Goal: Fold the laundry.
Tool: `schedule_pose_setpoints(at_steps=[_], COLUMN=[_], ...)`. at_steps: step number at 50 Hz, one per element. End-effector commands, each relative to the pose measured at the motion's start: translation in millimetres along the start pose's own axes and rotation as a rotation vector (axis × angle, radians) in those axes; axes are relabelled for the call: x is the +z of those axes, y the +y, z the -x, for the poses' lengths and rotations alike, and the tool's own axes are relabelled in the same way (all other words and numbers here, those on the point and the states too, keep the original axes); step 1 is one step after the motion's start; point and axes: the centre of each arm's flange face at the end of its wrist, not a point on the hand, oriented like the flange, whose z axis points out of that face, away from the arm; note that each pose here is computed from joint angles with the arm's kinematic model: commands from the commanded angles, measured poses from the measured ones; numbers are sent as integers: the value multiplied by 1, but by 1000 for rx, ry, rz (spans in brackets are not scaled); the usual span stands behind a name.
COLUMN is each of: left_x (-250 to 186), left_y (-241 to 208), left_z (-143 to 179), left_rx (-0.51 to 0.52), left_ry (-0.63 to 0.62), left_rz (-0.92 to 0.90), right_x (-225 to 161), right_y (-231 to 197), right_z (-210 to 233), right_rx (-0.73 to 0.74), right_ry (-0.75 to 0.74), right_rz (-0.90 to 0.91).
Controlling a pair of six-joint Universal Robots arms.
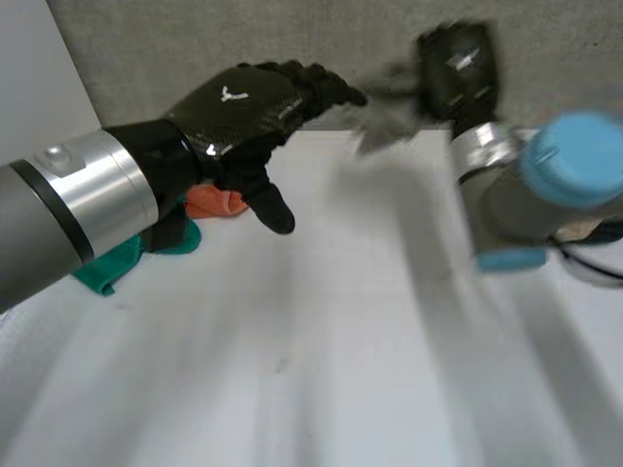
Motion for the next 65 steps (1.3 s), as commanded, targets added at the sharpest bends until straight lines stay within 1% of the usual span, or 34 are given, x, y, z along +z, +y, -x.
schedule_pose_setpoints(at_steps=[1, 5, 8, 10, 11, 15, 18, 22, 24, 29, 33, 36, 37, 38, 39, 41, 42, 44, 46, 47, 48, 51, 52, 53, 54, 55, 57, 58, 59, 60, 61, 62, 63, 65], left_x=[0, 0, 1, 1, 2, 4, 6, 8, 7, 5, 0, -3, -3, -3, -4, -4, -4, -4, -4, -4, -4, -7, -9, -10, -13, -13, -12, -10, -8, -5, -3, -2, 3, 7], left_y=[-4, 0, 6, 8, 11, 17, 19, 17, 15, 11, 8, 7, 7, 6, 5, 1, -2, -8, -19, -23, -30, -39, -35, -31, -17, -12, 9, 34, 47, 69, 85, 98, 122, 147], left_z=[1, -2, -5, -6, -7, -9, -9, -10, -12, -15, -15, -12, -11, -9, -7, -1, 2, 7, 19, 25, 40, 66, 97, 109, 138, 146, 166, 186, 195, 210, 219, 227, 239, 251], left_rx=[-29, -34, -40, -43, -45, -46, -48, -46, -42, -38, -37, -38, -37, -37, -36, -35, -34, -34, -35, -38, -42, -29, -16, -11, 8, 14, 36, 62, 73, 105, 117, 131, 161, 193], left_ry=[-9, -1, 5, 9, 14, 18, 23, 26, 28, 28, 16, 1, -4, -15, -22, -52, -68, -98, -173, -203, -290, -433, -560, -605, -689, -704, -730, -745, -746, -743, -740, -737, -728, -716], left_rz=[-32, -27, -15, -10, -5, 3, 7, 5, 0, -6, -13, -15, -16, -20, -23, -40, -48, -70, -113, -127, -155, -181, -162, -145, -78, -52, 32, 117, 154, 213, 248, 269, 301, 320], right_x=[40, 40, 27, 17, 6, -21, -36, -38, -34, -34, -46, -53, -58, -58, -57, -51, -39, -25, -10, 2, 6, 8, 4, 1, -4, -19, -36, -49, -50, -71, -79, -85, -92, -106], right_y=[45, 99, 147, 171, 194, 234, 246, 235, 209, 163, 129, 121, 114, 111, 102, 90, 74, 57, 36, 12, -1, -20, -26, -29, -30, -28, -24, -20, -20, -11, -6, -3, 2, 12], right_z=[-113, -160, -185, -193, -199, -205, -209, -219, -233, -242, -260, -271, -283, -287, -295, -300, -301, -295, -280, -256, -237, -194, -164, -144, -129, -96, -67, -49, -49, -26, -18, -13, -8, 3], right_rx=[-81, -113, -130, -131, -126, -138, -156, -173, -187, -148, -125, -134, -187, -212, -287, -375, -451, -483, -489, -477, -463, -423, -394, -375, -359, -316, -273, -243, -242, -199, -182, -172, -161, -141], right_ry=[209, 241, 232, 213, 182, 118, 82, 104, 146, 164, 210, 265, 329, 347, 395, 443, 486, 511, 513, 485, 448, 329, 229, 155, 99, -27, -134, -191, -192, -258, -279, -293, -306, -333], right_rz=[-14, 52, 140, 185, 231, 325, 366, 377, 361, 368, 465, 559, 638, 660, 705, 708, 655, 555, 424, 277, 193, 35, -32, -71, -88, -88, -65, -31, -31, 40, 75, 99, 129, 193])
